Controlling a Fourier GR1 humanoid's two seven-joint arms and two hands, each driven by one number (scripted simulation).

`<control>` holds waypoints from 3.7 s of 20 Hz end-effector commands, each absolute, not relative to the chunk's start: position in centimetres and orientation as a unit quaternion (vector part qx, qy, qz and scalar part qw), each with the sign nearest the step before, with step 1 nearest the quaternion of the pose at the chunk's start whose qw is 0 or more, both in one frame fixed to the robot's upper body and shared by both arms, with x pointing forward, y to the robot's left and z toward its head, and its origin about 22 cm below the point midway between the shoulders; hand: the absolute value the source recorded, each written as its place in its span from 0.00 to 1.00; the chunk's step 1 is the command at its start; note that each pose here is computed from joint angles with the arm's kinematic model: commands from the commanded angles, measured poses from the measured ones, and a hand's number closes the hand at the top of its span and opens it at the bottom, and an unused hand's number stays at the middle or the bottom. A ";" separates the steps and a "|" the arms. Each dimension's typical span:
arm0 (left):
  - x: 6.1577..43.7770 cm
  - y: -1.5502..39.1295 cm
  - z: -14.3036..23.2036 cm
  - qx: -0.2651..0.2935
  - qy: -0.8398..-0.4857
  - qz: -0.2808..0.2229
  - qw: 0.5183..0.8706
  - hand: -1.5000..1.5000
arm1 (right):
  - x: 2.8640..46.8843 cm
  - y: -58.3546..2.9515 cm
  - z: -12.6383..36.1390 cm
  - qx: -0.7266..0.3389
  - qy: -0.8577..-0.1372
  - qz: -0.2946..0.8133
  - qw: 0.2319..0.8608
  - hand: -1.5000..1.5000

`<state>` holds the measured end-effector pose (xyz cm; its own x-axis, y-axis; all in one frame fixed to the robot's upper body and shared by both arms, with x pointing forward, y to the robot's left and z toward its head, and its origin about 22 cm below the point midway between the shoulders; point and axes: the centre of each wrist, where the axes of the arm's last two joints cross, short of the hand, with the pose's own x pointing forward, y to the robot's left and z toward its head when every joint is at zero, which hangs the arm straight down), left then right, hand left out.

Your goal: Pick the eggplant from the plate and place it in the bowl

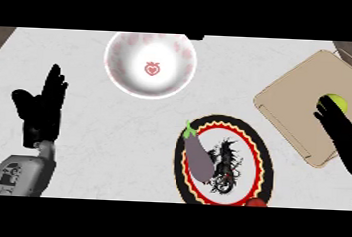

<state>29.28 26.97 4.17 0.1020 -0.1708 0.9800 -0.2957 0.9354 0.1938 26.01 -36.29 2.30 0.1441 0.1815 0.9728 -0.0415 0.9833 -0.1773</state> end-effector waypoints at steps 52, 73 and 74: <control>30.0 32.9 9.5 0.101 -0.773 0.006 0.626 0.50 | 40.6 -6.6 19.0 0.123 -0.250 0.805 0.523 0.00; 29.4 35.2 8.2 0.099 -0.780 0.019 0.617 0.50 | 38.5 -7.2 11.3 0.136 -0.269 0.790 0.534 0.00; 29.4 33.5 8.4 0.100 -0.776 0.012 0.622 0.50 | 38.2 -5.5 11.6 0.142 -0.263 0.795 0.528 0.00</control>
<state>30.04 33.48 8.65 -0.2118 -0.1413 0.9670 -0.1707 0.9796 0.1058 38.52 -6.70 12.19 -0.3897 0.7793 0.4908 -0.9170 -0.2789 -0.2852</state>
